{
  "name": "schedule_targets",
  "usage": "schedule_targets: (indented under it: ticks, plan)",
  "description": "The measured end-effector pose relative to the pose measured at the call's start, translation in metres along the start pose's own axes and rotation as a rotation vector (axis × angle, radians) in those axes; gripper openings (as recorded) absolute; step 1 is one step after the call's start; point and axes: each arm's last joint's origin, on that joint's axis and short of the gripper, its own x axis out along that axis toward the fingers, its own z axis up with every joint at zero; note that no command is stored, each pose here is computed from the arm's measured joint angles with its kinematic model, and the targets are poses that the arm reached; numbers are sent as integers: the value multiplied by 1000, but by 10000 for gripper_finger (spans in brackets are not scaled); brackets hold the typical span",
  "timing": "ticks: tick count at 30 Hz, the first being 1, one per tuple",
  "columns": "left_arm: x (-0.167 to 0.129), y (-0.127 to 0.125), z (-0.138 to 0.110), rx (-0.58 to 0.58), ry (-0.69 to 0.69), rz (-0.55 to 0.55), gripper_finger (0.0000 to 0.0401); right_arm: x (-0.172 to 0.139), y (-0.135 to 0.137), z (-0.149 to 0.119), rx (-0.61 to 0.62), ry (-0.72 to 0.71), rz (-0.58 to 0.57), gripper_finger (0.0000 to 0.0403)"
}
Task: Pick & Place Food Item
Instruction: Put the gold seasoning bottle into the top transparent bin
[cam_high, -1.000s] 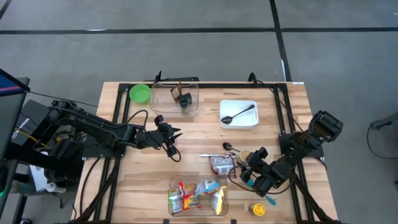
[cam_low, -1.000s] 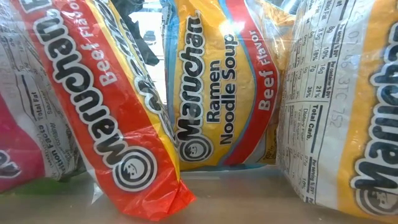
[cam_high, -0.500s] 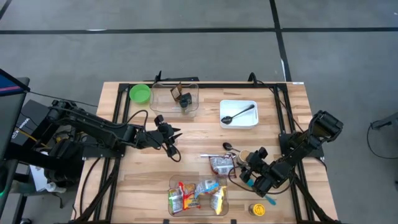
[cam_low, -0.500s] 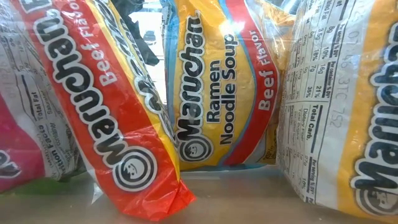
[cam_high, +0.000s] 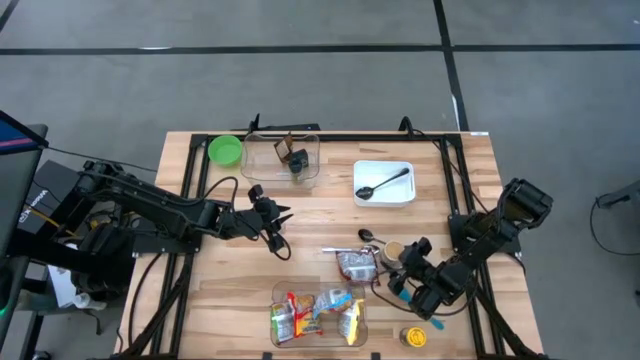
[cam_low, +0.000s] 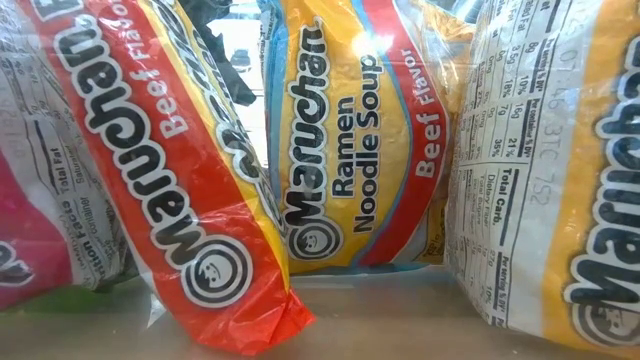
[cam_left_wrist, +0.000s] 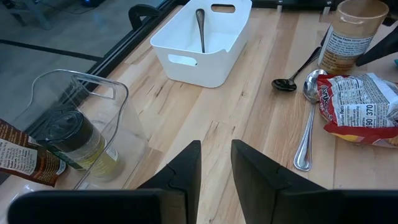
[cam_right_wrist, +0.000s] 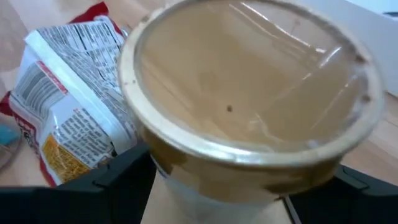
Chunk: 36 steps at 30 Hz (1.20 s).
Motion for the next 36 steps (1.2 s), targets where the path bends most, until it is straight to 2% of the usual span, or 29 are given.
schedule_targets:
  ticks: [20, 28, 36]
  plan:
    - [0, 0, 0, 0, 0, 0, 81, 3, 0, 2, 17, 0, -12, 309]
    - [0, 0, 0, 0, 0, 0, 81, 3, 0, 1, 14, 21, -11, 279]
    - [0, 0, 0, 0, 0, 0, 81, 3, 0, 1, 15, 20, -11, 279]
